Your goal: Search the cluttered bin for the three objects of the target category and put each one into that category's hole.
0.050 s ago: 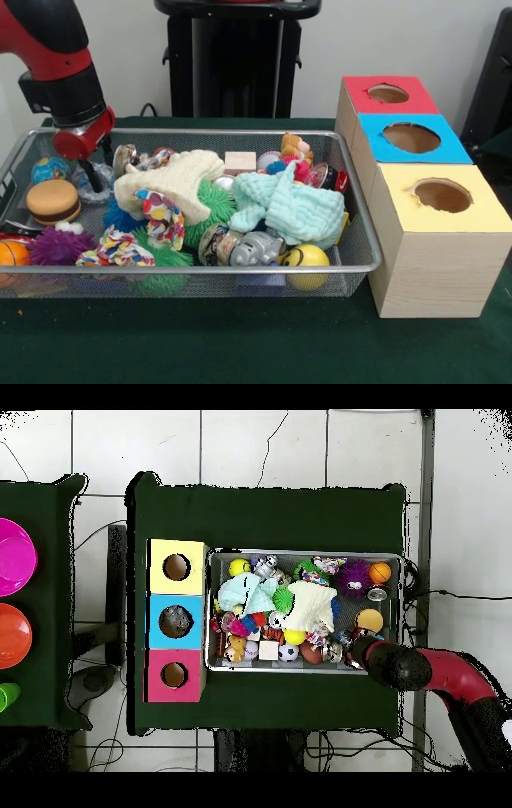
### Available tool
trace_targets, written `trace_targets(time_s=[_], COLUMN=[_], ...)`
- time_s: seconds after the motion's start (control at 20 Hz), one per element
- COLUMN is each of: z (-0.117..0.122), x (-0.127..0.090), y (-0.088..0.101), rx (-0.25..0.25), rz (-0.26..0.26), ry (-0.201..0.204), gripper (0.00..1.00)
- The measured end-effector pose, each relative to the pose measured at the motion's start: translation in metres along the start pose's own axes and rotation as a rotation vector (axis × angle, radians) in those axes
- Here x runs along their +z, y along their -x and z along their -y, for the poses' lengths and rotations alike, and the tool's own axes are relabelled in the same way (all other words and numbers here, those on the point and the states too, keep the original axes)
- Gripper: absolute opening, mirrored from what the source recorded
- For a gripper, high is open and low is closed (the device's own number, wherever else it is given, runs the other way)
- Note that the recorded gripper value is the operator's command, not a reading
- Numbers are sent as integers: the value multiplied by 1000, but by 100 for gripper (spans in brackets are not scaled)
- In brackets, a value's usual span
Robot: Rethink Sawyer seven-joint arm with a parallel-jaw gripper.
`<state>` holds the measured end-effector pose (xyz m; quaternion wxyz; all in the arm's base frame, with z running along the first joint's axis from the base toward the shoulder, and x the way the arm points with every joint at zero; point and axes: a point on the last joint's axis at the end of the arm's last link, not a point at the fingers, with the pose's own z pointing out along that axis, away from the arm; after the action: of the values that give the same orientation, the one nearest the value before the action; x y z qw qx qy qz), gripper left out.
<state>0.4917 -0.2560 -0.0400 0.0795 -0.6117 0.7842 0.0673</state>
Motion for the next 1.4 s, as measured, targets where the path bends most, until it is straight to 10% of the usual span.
trace_targets(time_s=[0.5,0.55,1.4], z=[2,2,7], x=[1,1,2], y=[1,2,21], rx=[-1,-2,-61], rz=[2,2,-53], ry=[-12,-13,8], gripper=[100,0,0])
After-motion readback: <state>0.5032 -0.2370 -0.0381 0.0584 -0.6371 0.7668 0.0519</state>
